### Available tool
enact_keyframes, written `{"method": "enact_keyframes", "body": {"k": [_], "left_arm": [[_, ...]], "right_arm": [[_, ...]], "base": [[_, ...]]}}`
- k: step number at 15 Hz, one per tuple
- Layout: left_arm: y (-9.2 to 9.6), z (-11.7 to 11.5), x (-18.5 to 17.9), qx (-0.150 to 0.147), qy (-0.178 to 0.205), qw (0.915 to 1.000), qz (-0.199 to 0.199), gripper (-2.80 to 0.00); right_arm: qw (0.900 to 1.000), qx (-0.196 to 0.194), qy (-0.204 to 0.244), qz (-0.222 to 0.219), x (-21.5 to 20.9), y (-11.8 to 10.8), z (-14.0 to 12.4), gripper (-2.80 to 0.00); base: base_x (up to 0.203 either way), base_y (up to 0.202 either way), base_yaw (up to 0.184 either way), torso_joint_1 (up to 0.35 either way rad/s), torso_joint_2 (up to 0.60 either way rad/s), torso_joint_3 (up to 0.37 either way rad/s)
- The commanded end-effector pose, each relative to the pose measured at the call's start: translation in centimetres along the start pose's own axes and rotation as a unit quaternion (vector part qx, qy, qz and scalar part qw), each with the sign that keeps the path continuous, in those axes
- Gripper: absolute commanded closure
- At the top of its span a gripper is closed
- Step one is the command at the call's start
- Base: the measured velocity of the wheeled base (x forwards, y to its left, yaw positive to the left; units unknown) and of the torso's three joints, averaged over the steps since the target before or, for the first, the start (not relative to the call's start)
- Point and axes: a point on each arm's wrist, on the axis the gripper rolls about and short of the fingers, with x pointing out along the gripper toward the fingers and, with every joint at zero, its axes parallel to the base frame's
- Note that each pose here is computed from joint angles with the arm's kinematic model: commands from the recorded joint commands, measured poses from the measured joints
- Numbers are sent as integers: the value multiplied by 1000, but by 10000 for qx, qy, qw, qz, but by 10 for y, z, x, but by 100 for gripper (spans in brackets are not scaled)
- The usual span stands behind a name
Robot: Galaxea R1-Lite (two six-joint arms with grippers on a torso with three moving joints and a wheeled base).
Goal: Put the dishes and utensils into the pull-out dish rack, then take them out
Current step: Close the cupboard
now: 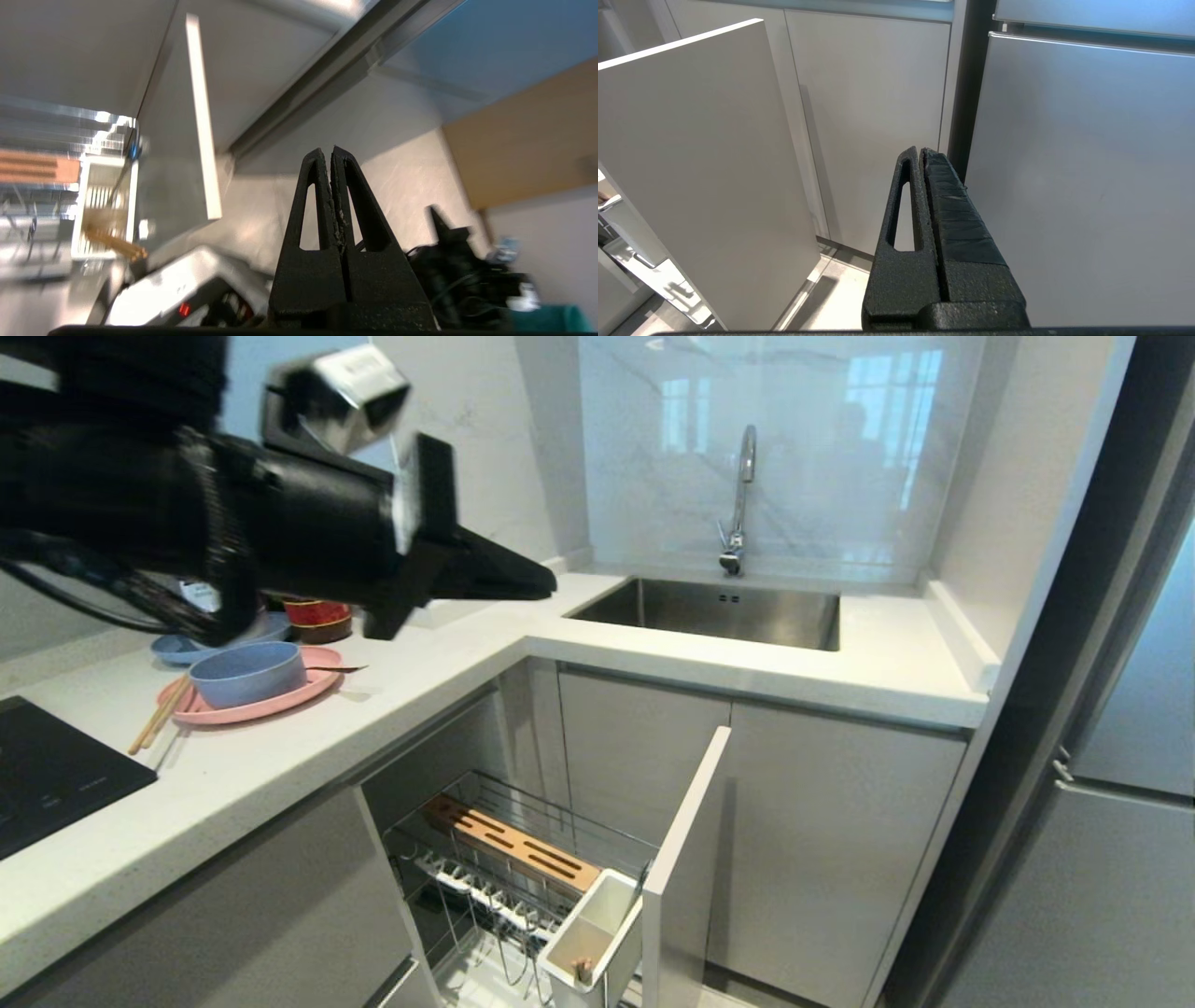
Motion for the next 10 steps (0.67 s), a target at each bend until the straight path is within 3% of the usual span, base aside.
{"method": "enact_keyframes", "body": {"k": [1, 6, 10], "left_arm": [[4, -17, 60, -25, 699, 9973, 233, 0], [0, -65, 140, 219, 1615, 9830, 841, 0], [6, -90, 176, 478, 1990, 9713, 1211, 0]], "right_arm": [[10000, -2, 1, -5, 0, 0, 0, 0], [10000, -2, 1, 2, 0, 0, 0, 0], [10000, -2, 1, 2, 0, 0, 0, 0]], "base": [[0, 0, 0, 0, 0, 0], [0, 0, 0, 0, 0, 0], [0, 0, 0, 0, 0, 0]]}}
